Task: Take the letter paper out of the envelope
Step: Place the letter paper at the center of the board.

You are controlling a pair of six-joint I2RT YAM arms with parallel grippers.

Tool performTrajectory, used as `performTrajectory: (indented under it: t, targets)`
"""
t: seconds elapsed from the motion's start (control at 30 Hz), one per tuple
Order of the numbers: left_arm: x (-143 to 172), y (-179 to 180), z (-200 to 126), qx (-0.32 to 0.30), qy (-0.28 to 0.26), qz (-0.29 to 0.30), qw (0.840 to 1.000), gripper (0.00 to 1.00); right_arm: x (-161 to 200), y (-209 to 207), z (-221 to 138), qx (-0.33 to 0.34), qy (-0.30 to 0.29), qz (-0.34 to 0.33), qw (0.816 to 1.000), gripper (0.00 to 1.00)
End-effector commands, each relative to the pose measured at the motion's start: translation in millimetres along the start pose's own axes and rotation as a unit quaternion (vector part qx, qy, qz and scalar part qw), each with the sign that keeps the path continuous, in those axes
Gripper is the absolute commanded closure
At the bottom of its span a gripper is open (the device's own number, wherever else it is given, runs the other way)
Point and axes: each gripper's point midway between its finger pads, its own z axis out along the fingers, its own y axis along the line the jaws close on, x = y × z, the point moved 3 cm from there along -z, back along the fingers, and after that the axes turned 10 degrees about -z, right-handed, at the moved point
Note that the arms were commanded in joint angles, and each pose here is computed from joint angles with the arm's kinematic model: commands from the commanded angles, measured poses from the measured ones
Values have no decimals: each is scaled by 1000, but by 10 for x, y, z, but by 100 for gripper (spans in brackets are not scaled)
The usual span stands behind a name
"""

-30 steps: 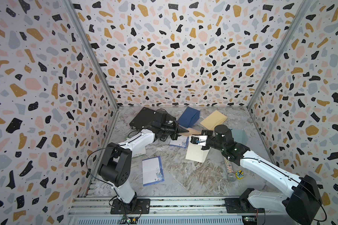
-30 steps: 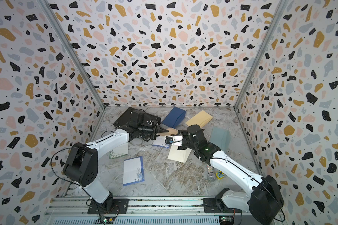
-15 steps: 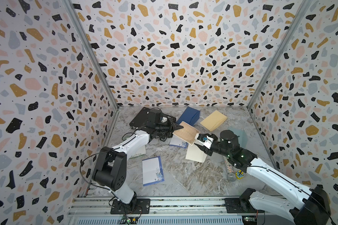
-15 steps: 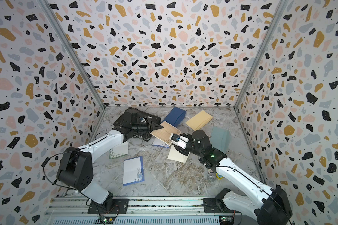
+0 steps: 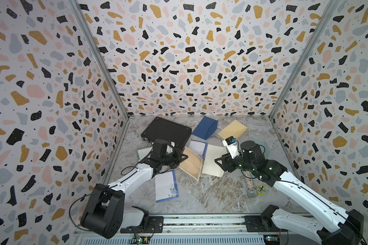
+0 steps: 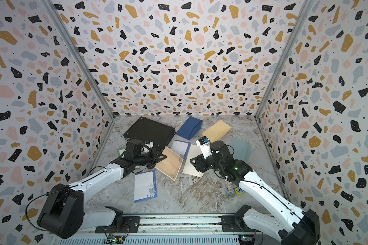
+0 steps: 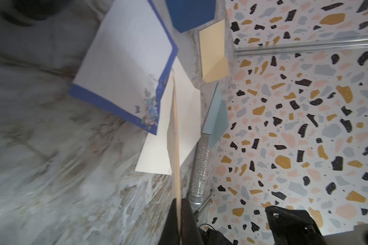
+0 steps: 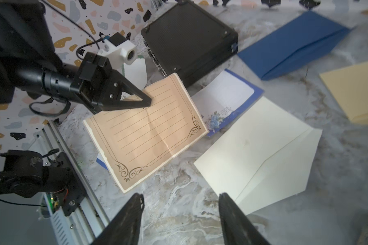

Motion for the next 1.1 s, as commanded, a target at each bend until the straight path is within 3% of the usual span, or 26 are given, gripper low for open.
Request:
performTrajectory:
  t: [0.0, 0.23, 0.57, 0.8, 1.07]
  targets:
    - [-102, -5, -93, 14, -76, 42, 996, 100, 15, 96, -27, -30, 7, 89, 996, 41]
    - [-50, 506, -91, -3, -129, -8, 992, 100, 43, 137, 15, -58, -8, 156, 986, 41]
    - [153, 966, 48, -51, -158, -18, 986, 100, 128, 127, 55, -69, -6, 168, 983, 41]
    - [210, 996, 110, -59, -163, -23, 985, 100, 216, 99, 87, -70, 7, 172, 983, 41]
    - [293, 1002, 25, -66, -175, -38, 982, 74, 248, -61, 79, -37, 7, 189, 981, 38]
